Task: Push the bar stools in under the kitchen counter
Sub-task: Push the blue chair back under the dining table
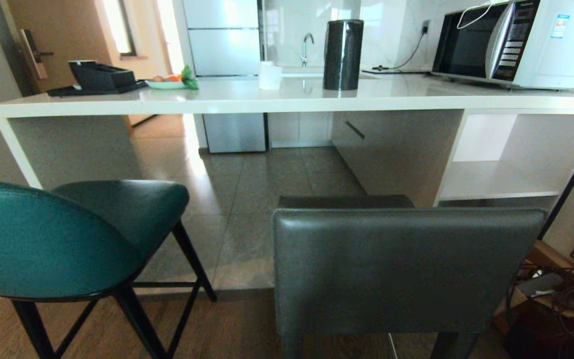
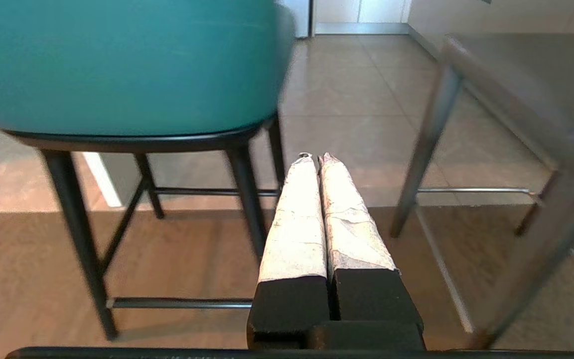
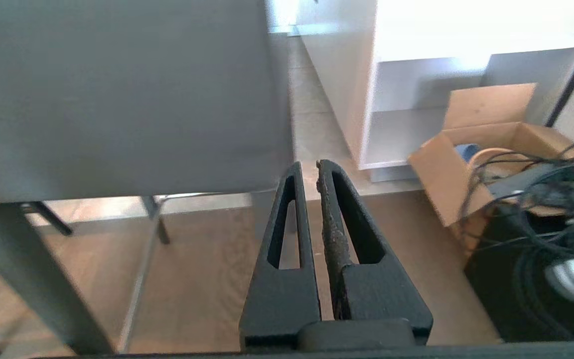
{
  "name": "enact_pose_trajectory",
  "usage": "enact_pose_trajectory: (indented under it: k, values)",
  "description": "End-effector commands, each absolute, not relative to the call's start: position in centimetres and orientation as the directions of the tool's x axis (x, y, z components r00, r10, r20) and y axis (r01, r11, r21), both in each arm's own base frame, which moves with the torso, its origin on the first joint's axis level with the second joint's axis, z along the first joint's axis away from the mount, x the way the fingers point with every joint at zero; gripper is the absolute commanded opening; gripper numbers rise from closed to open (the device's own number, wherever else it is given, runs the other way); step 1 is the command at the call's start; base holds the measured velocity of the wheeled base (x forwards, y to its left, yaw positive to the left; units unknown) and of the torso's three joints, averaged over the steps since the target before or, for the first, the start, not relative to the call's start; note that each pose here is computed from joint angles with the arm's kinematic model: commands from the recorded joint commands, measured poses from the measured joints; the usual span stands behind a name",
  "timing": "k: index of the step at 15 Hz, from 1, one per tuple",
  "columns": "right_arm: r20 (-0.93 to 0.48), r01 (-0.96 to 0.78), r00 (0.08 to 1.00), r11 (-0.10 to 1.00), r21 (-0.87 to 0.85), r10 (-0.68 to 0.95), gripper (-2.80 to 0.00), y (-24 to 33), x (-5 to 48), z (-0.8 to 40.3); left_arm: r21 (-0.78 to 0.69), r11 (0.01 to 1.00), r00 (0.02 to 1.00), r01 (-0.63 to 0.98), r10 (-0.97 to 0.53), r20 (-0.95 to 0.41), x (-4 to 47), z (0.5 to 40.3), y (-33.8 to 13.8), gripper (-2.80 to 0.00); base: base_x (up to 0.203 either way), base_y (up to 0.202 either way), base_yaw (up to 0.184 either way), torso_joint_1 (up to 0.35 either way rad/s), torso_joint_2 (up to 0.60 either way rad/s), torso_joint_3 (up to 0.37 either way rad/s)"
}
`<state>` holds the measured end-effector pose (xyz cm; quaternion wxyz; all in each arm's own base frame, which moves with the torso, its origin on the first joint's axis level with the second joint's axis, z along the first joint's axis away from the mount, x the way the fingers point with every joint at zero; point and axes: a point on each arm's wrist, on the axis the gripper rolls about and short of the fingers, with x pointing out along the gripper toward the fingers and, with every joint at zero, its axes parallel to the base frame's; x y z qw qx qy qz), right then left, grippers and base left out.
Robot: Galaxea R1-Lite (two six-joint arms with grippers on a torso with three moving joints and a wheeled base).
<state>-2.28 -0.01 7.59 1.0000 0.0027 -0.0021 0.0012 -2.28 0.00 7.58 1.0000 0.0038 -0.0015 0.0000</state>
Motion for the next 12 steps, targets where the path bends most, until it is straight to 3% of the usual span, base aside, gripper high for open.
enact_pose_trajectory:
  k: [1, 12]
  values:
    - [-0.002, -0.003, 1.000, 1.000, 0.005, 0.003, -2.80, -0.01, -2.23, 7.47, 0.008, 1.000, 1.000, 0.000, 0.000, -0.002, -2.24, 7.45, 0.00, -2.80, 0.000, 0.200, -0.002, 0.007, 0.00, 0.002]
    - [-0.002, -0.003, 1.000, 1.000, 0.006, 0.003, -2.80, -0.01, -2.23, 7.47, 0.009, 1.000, 1.000, 0.001, -0.001, -0.002, -2.24, 7.46, 0.00, -2.80, 0.000, 0.199, -0.002, 0.002, 0.00, 0.003]
